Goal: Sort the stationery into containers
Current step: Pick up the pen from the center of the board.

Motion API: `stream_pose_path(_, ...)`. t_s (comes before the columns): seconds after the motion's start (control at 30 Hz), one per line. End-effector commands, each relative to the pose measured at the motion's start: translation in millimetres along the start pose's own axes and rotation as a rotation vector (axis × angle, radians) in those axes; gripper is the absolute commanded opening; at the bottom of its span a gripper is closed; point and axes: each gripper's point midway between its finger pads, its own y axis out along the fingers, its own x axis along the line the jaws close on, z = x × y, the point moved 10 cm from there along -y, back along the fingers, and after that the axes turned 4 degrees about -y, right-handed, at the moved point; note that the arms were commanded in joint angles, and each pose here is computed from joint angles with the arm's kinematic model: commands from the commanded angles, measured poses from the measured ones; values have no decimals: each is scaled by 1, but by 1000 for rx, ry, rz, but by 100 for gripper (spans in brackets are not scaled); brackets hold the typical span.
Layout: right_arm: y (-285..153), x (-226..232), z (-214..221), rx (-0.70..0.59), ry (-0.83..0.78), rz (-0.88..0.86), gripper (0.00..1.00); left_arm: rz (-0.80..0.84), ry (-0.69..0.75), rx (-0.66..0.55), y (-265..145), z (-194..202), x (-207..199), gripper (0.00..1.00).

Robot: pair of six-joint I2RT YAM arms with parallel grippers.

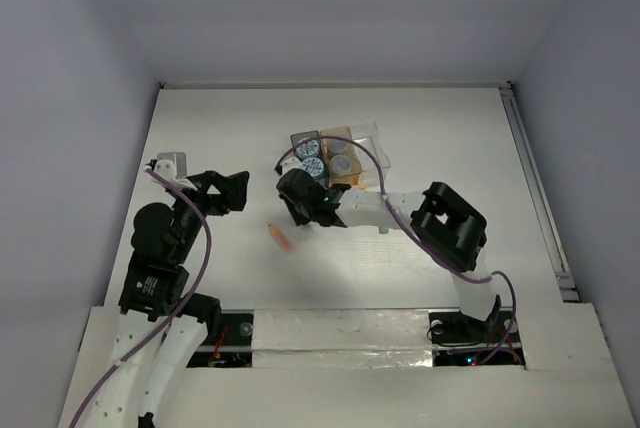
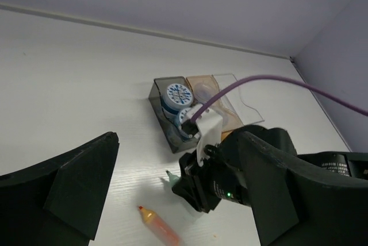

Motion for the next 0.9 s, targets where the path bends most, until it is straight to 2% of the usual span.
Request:
stream_pose_path(0.0,-50,-8,-60,-237,89,28,13,98,-68,42,6,10,-7,80)
stream_pose_path(0.03,-66,-16,-74,-298,121,27,13,107,-78,55,6,14,-7,77)
stream_pose_path(0.17,-97,-33,-86,-383,175,30,13,170,-152,93,6,34,-5,69)
stream_pose_path(0.33,-112,-42,-87,-420,203,41,13,237,-283,183,13,76,-2,62)
stream_pose_path(0.6,-122,-39,-86,-473,304,-67,13,319,-356,239,27,111,-23,62)
stream_pose_path(0.87,-125,-37,-87,-507,334,-110,13,333,-358,229,42,128,-38,63)
